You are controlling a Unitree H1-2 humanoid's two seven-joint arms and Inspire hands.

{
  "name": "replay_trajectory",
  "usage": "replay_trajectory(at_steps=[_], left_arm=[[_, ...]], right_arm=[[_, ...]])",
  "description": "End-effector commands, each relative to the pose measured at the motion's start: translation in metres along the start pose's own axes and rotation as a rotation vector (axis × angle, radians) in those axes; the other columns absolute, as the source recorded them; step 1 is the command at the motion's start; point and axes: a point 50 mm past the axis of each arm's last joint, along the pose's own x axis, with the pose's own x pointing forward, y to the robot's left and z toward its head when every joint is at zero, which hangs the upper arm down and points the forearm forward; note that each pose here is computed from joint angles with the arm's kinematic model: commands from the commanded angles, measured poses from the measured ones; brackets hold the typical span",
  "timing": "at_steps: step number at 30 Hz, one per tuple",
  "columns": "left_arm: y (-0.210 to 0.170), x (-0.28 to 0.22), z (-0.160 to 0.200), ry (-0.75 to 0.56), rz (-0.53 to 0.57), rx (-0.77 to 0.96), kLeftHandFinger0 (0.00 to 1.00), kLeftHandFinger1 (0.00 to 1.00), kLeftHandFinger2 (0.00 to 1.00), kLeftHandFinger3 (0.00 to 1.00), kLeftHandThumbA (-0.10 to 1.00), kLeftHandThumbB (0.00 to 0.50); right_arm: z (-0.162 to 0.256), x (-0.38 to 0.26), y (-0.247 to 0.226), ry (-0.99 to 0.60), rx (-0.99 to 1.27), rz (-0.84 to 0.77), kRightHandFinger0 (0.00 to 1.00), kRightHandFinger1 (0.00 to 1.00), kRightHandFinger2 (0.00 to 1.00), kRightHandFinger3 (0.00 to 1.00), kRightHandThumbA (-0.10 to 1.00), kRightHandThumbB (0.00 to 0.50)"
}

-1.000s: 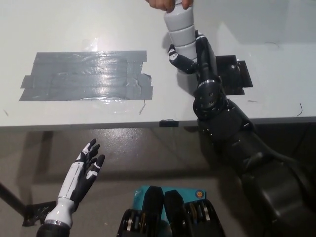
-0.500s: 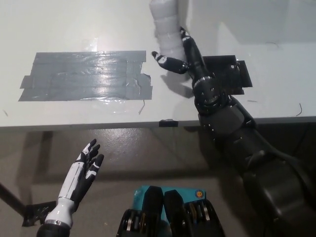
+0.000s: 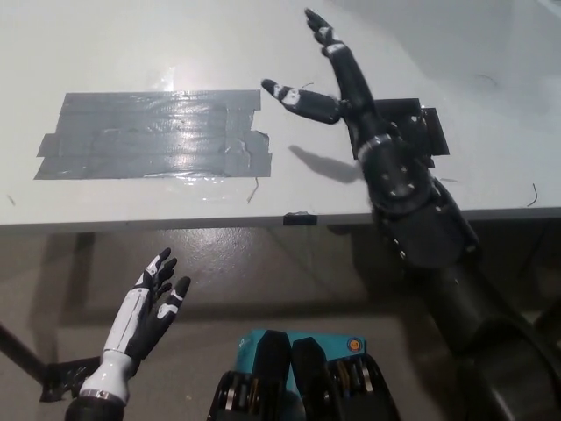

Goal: A white bottle is kept in the middle of the desk infront of the robot and the robot picks it up with its right hand and passes it to a person

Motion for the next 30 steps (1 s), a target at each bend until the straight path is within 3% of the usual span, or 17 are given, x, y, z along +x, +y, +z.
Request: replay_trajectory(at_steps=[1,9,14,19,26,30], left_arm=[[0.011,0.015,0.021,-0.077,0.013,0.02,1.0,1.0,1.0,1.0,0.86,0.026],[0.012,0.024,0.024,-0.085,0.016,0.031,1.0,1.0,1.0,1.0,0.85,0.002],[0.011,0.028,0.025,-0.099,0.012,0.025,1.0,1.0,1.0,1.0,0.83,0.0],[0.009,0.026,0.021,-0.091,0.011,0.021,1.0,1.0,1.0,1.0,0.83,0.0],[0.005,0.018,0.013,-0.081,0.001,0.021,1.0,1.0,1.0,1.0,0.82,0.0],[0.005,0.018,0.015,-0.078,0.001,0.011,1.0,1.0,1.0,1.0,0.75,0.0]], right_arm=[[0.074,-0.063,-0.041,-0.326,0.03,0.032,1.0,1.0,1.0,1.0,0.79,0.447],[0.078,-0.145,-0.068,-0.409,0.008,-0.074,1.0,1.0,1.0,1.0,0.79,0.399],[0.055,-0.179,-0.075,-0.36,0.05,-0.081,1.0,1.0,1.0,1.0,0.85,0.281],[0.014,-0.2,-0.067,-0.227,0.096,-0.08,1.0,1.0,1.0,1.0,0.86,0.271],[-0.074,-0.213,-0.056,0.05,0.13,-0.08,1.0,1.0,1.0,1.0,0.72,0.2],[-0.101,-0.217,-0.052,0.125,0.105,-0.047,1.0,1.0,1.0,1.0,0.72,0.233]])
